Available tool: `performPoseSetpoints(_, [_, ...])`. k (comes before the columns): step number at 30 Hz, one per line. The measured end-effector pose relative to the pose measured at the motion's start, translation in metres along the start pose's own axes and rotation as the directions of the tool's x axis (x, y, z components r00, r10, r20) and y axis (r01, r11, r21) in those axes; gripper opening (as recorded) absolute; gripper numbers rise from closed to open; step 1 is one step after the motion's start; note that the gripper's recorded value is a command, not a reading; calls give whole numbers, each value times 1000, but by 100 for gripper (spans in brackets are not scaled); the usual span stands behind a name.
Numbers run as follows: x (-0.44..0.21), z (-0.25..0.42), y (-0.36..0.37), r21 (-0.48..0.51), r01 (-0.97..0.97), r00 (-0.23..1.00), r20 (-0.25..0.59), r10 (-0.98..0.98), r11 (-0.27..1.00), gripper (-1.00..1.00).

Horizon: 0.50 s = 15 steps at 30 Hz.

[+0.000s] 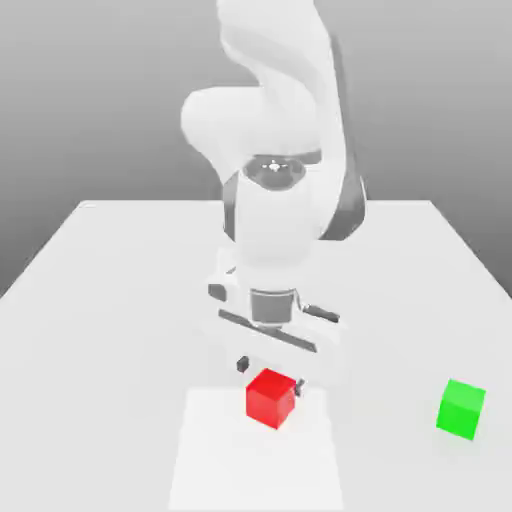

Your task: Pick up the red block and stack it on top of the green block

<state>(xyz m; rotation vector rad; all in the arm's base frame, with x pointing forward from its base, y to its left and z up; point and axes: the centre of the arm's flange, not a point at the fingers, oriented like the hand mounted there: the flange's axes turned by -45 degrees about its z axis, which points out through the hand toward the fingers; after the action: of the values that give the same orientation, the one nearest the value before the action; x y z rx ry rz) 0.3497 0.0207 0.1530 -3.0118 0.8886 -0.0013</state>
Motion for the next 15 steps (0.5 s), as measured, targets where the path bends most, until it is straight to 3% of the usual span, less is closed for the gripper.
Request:
performPoseSetpoints(1, [-1,6,0,-1,1,1000,0,-1,1000,-100])
performPoseSetpoints(8, [-1,7,0,0,1,1000,-1,-1,1000,-100])
performPoseSetpoints(15, [-1,-48,0,-1,3,1000,-1,-3,1000,-100])
